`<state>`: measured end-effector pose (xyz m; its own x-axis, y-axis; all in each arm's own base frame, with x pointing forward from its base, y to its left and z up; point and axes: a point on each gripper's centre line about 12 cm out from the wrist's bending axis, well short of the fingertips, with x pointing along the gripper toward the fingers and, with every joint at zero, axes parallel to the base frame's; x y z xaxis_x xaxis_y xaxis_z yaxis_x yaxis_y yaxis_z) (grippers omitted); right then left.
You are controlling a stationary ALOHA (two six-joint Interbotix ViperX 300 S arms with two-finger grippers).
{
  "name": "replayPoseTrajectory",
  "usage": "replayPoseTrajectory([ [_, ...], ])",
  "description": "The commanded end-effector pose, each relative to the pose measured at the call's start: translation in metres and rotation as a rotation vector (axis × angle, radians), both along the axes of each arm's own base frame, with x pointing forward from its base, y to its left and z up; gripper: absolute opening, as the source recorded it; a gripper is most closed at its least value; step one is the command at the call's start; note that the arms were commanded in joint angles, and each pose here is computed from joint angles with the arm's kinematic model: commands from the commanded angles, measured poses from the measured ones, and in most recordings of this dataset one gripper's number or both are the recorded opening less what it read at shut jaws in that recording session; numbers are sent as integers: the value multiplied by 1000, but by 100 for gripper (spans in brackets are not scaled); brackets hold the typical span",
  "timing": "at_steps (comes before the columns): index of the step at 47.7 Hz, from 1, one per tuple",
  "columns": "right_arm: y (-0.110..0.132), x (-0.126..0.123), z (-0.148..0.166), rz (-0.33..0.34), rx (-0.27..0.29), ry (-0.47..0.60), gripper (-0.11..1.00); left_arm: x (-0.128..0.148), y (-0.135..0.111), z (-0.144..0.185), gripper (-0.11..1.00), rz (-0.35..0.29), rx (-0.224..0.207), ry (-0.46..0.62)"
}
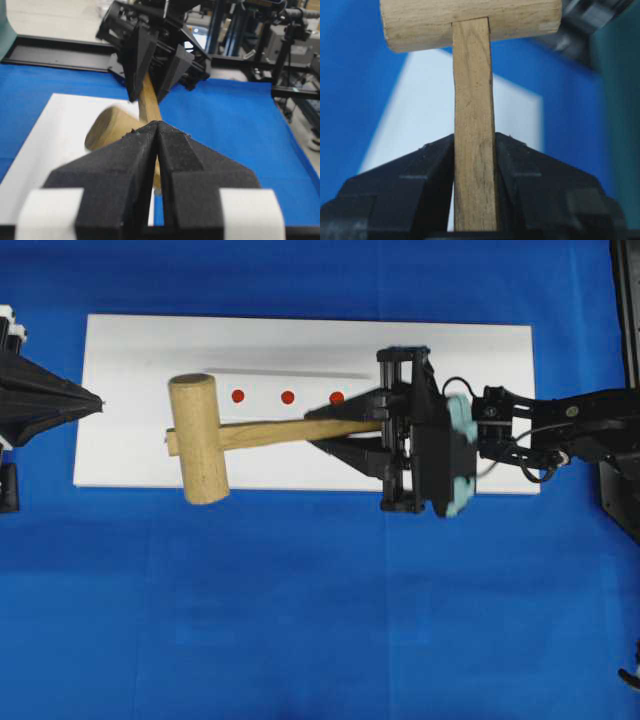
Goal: Hit the mark with a hammer.
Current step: 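Swing the mallet head toward the left gripper with the right gripper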
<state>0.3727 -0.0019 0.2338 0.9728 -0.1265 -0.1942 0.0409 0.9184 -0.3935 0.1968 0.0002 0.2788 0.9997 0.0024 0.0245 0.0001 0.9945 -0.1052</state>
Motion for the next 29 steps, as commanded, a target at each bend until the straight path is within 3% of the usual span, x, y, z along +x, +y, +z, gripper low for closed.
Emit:
replayPoseTrajectory([
  [1,-3,4,26,-8,-103,-99,9,1,0,3,0,0,-9,-9],
  [7,-5,5,30,-9,-254,-107,10,1,0,3,0,0,-32,-9],
  [15,-6,5,30,-1,-385,-92,10,1,0,4,0,-1,-64,-11],
  [23,-8,5,32,-5,-475,-93,10,2,0,3,0,-2,-87,-8],
  [29,-8,5,33,-6,-497,-94,10,2,0,3,0,-2,-86,-8],
])
